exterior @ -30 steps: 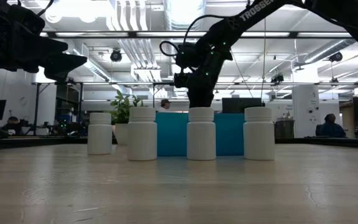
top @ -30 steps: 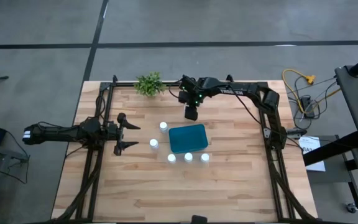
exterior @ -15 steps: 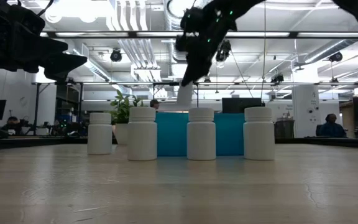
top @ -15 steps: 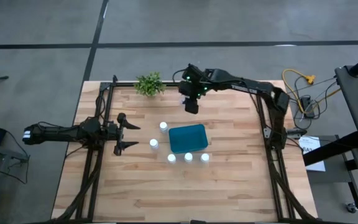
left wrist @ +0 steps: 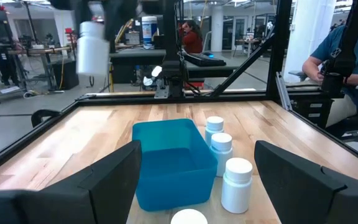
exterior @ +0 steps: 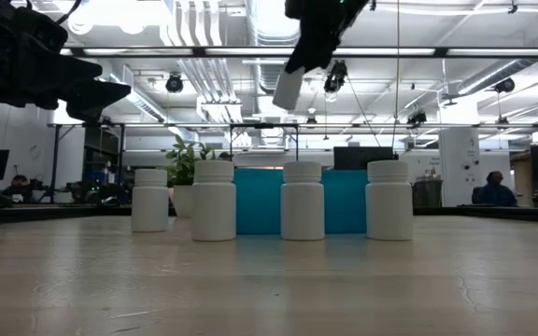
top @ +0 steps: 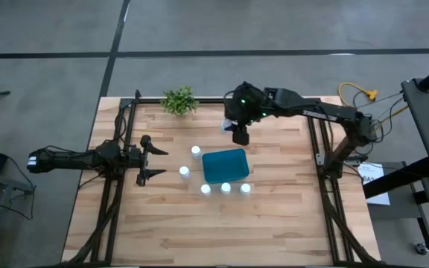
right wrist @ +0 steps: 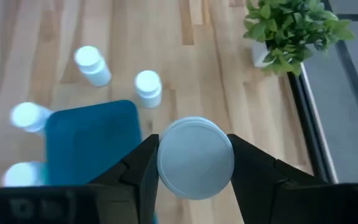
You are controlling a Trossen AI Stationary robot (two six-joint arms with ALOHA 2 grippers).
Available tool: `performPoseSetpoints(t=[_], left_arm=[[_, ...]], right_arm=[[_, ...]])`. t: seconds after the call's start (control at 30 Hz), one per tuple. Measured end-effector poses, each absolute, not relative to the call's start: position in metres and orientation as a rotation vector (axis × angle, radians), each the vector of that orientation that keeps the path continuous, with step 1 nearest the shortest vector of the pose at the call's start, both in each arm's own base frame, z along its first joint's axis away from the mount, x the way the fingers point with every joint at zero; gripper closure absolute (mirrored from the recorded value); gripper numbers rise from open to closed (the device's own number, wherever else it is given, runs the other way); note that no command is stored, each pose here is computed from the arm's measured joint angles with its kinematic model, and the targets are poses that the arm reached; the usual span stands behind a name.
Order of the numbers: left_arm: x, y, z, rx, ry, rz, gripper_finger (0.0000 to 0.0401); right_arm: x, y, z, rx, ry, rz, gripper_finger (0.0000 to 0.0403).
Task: Pick and place pill bottles into a basket
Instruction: Put the white medicine bottle into the blue bin
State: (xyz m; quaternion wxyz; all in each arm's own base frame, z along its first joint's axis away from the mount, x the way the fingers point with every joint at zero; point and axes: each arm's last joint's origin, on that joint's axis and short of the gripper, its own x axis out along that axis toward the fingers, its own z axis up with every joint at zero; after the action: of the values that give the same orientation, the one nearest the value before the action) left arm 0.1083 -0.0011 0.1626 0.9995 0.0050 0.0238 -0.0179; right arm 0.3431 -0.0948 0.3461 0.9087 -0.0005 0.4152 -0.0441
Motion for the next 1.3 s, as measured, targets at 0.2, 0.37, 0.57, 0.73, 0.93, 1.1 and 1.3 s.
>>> performPoseSetpoints(t=[0.2, 0.37, 0.57, 0.73, 0.93, 1.1, 1.3], left_arm=[[0.108, -0.001, 0.163, 0.010, 0.048, -0.036, 0.0106], [0.108, -0.001, 0.163, 0.010, 0.048, -0.036, 0.0106], [0.108, -0.001, 0.163, 0.010, 0.048, -0.036, 0.0106], [0.108, -0.001, 0.163, 0.010, 0.046, -0.036, 0.0106], [0.108, -0.001, 0.163, 0.010, 0.046, -0.036, 0.0106], [0.108, -0.001, 0.163, 0.010, 0.048, -0.035, 0.0106], [0.108, -0.001, 0.163, 0.010, 0.048, -0.035, 0.0106]], right_arm=[[0.321, -0.071, 0.344, 0.018, 0.865, -0.133, 0.0254], [0.312, -0.057, 0.332, 0.049, 0.882, -0.131, 0.0254], [0.312, -0.047, 0.310, 0.078, 0.906, -0.120, 0.0254], [0.311, -0.042, 0.295, 0.093, 0.929, -0.115, 0.0254], [0.309, -0.041, 0.281, 0.124, 0.960, -0.127, 0.0254], [0.309, -0.040, 0.270, 0.149, 0.958, -0.113, 0.0254], [0.308, -0.039, 0.258, 0.173, 0.950, -0.079, 0.0254]])
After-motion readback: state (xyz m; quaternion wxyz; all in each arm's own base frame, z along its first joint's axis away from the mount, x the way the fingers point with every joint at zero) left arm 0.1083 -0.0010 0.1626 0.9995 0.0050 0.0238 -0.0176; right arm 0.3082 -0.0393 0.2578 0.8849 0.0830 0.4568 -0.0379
